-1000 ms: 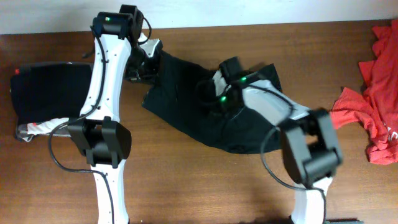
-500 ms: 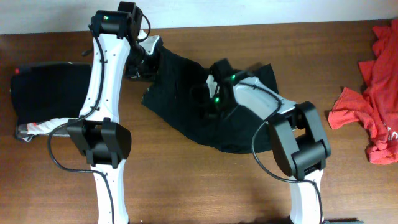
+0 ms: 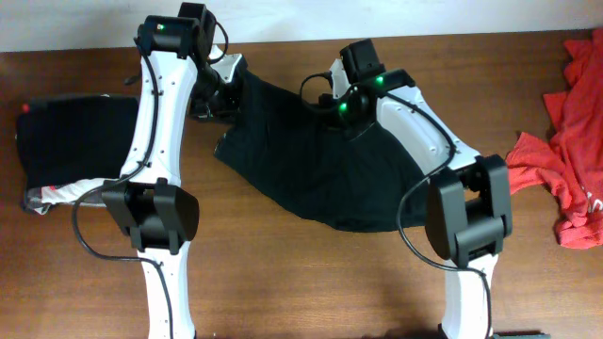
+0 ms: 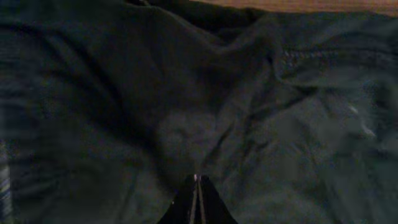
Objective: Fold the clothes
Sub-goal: 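Hold the left end and fold the right half leftward with the right gripper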
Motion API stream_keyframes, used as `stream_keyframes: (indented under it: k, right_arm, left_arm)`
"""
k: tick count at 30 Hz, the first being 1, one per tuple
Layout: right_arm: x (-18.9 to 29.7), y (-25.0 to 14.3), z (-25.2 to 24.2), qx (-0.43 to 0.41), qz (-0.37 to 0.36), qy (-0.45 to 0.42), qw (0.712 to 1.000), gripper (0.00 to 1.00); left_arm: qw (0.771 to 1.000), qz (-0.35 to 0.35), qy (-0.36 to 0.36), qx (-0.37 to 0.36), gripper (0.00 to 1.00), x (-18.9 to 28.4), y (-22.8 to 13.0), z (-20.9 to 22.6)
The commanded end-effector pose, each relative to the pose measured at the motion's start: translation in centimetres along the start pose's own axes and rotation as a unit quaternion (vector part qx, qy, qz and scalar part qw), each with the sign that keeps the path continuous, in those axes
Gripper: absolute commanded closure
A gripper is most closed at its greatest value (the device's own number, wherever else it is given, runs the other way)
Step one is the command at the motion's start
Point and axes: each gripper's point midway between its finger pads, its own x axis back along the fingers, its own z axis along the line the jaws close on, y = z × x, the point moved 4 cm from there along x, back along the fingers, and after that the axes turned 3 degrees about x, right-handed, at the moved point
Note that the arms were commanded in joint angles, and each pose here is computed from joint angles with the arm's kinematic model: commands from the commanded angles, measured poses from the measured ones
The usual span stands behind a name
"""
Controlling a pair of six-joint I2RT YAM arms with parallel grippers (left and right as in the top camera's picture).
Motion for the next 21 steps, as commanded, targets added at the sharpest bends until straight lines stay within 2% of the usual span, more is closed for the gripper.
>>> stream_keyframes:
  k: [1,5,10,21]
  right_arm:
    - [-3.8,-1.3,-0.5,0.004,0.027,-0.01,1.0,0.96]
    - [-7.2,-1.7,-1.3,0.01,0.032,-0.01,0.999,0.96]
    - [-8.9,-1.0,-1.7,0.022,0.011,-0.003,1.0,0.95]
    - [-2.2,3.3,1.0,0.032,-0.04,0.018,0.999,0.96]
  left_arm:
    - [1.0,-0.021,-0.012,-0.008,0.99,1.4,0.2,-0.6]
    - [1.0,-0.021,-0.012,-0.008,0.99,1.4,0.2,-0.6]
    - [1.0,-0.021,-0.012,-0.008,0.99,1.4,0.2,-0.6]
    - [1.0,-0.021,-0.012,-0.008,0.99,1.4,0.2,-0.6]
